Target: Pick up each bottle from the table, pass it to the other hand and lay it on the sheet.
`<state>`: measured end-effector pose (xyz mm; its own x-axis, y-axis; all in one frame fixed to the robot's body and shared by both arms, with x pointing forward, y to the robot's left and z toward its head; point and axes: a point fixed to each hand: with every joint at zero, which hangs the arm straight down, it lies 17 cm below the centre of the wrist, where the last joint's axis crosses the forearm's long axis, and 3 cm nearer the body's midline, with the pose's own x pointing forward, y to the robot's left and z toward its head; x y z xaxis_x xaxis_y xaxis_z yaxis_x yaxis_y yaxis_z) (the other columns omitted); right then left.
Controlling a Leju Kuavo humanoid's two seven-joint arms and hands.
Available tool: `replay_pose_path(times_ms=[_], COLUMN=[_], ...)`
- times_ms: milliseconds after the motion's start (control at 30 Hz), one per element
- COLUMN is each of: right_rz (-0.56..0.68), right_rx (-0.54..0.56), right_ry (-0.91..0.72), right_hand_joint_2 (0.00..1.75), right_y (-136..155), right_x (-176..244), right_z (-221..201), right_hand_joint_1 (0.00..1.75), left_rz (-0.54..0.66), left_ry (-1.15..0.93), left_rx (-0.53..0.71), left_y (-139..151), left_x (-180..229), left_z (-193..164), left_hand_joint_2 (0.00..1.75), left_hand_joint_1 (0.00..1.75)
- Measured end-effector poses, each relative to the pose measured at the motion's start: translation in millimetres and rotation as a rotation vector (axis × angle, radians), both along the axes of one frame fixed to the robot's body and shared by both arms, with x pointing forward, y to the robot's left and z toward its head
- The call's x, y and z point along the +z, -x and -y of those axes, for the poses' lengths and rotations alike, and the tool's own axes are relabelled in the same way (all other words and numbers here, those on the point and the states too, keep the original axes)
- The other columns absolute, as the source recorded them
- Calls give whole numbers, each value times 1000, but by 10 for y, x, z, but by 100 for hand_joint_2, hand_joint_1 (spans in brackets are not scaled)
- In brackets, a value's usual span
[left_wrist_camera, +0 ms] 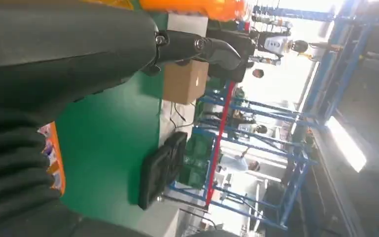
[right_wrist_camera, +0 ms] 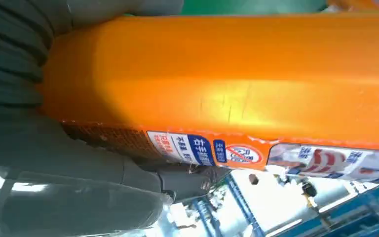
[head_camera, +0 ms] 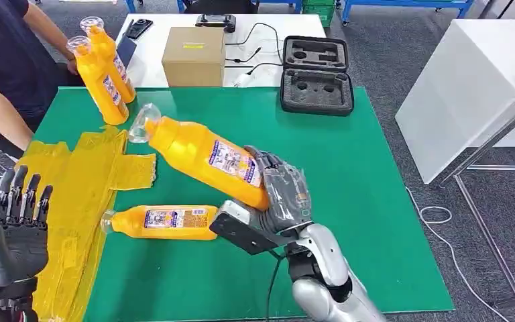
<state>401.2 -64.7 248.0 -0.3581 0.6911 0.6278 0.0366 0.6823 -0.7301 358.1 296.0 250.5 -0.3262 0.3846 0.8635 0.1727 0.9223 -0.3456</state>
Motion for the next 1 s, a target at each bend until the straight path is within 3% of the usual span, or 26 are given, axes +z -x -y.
replay_pose_path(times_ms=[267, 1000], right_rz=[-30, 56], right_rx=[53, 38], right_ry=[52, 117], right_hand_joint_2=[175, 175], right_y=[-49, -63], right_x=[-68, 139], right_z=[-495, -925], right_hand_joint_1=[175, 175], left_rz=[11, -37], left_ry=[29, 199], left_rx=[-47, -113], left_y=[9, 22], left_x=[83, 109], left_z=[211, 259], left_hand_joint_2=[175, 175], left_hand_joint_1=[0, 0])
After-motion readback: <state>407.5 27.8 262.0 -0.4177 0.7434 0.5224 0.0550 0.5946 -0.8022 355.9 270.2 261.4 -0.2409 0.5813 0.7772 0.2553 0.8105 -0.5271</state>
